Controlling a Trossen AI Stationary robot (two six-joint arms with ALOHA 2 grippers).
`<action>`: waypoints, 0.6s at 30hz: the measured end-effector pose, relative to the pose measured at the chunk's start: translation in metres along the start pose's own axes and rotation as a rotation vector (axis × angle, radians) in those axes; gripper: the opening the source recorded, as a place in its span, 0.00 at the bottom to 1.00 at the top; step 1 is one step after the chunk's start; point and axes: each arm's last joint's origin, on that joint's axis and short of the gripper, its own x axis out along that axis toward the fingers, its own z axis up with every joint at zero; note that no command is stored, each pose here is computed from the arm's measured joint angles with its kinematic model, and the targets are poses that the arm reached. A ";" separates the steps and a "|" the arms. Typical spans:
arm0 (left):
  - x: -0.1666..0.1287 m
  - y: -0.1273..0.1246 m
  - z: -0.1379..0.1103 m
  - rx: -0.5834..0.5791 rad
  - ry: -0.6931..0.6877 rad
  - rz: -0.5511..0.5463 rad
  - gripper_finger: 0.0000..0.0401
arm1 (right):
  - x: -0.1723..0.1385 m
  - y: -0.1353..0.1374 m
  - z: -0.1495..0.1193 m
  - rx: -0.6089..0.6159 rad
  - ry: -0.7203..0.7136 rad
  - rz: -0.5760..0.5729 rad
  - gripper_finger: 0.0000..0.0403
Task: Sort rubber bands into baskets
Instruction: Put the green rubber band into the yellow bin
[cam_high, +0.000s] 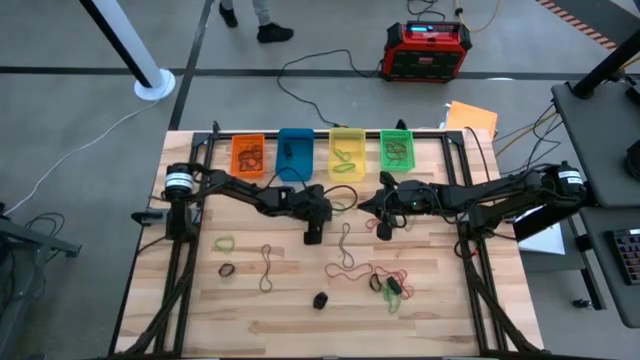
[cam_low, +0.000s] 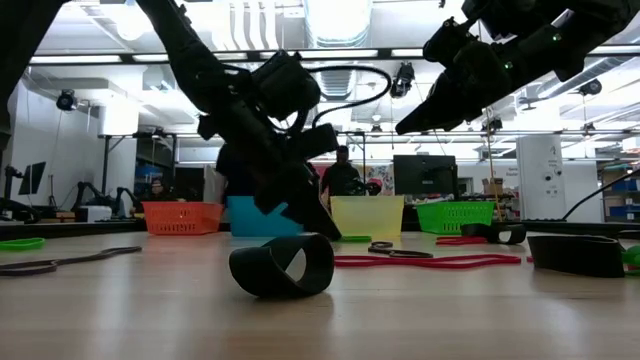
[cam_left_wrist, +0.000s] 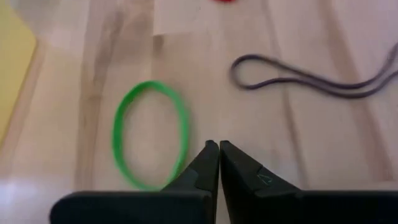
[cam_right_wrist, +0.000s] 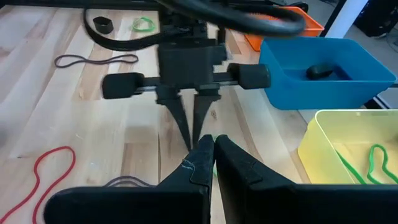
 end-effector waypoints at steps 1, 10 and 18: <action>-0.001 -0.002 0.001 0.004 -0.006 -0.005 0.00 | 0.000 0.000 0.000 0.001 0.000 0.000 0.02; -0.019 -0.016 0.013 0.041 -0.053 0.049 0.00 | 0.000 0.000 0.000 0.008 0.001 0.000 0.02; -0.022 -0.007 0.011 0.037 -0.080 0.116 0.00 | 0.000 0.000 -0.001 0.008 0.002 0.000 0.02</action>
